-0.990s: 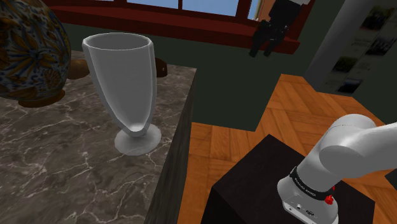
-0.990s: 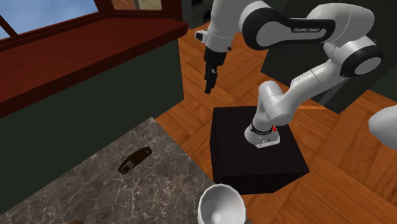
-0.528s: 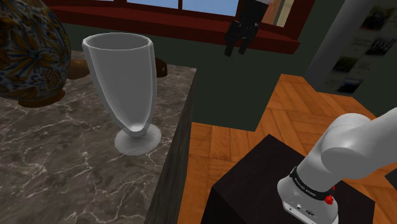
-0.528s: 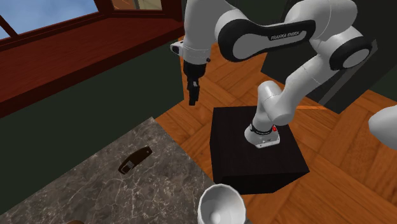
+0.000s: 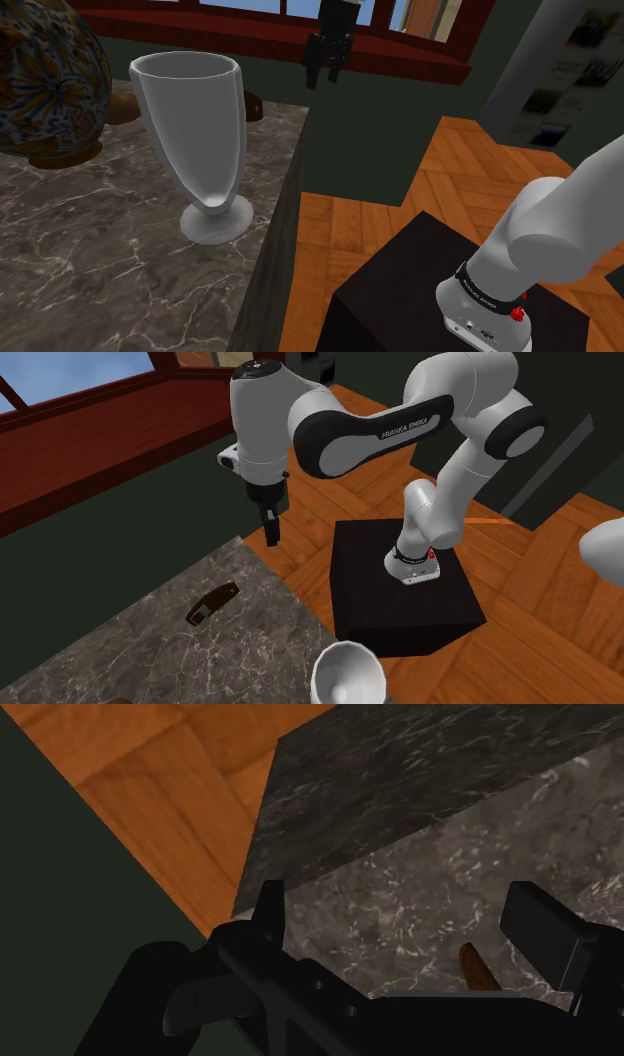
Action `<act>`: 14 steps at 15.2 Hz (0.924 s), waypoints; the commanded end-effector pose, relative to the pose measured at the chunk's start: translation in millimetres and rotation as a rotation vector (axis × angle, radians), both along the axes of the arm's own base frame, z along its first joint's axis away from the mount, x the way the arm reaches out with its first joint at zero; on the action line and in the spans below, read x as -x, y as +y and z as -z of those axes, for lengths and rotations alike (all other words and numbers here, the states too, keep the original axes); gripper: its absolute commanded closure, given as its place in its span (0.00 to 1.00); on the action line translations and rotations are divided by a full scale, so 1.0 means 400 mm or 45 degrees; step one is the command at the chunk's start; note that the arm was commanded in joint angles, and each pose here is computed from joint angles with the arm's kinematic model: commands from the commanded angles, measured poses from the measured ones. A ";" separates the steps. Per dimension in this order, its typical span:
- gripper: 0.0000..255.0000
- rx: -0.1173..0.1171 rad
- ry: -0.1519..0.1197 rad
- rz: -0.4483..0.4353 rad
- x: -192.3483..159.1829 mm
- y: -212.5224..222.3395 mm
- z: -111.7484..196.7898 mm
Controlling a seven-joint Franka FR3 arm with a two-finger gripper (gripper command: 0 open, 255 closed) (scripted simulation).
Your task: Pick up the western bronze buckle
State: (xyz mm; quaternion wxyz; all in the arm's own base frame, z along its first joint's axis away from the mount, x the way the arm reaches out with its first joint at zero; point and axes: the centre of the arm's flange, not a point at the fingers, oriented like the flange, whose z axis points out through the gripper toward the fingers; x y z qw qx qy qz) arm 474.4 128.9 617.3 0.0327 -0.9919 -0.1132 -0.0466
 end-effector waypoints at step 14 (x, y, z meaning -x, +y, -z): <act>0.00 0.074 0.069 -0.304 -0.249 0.322 0.111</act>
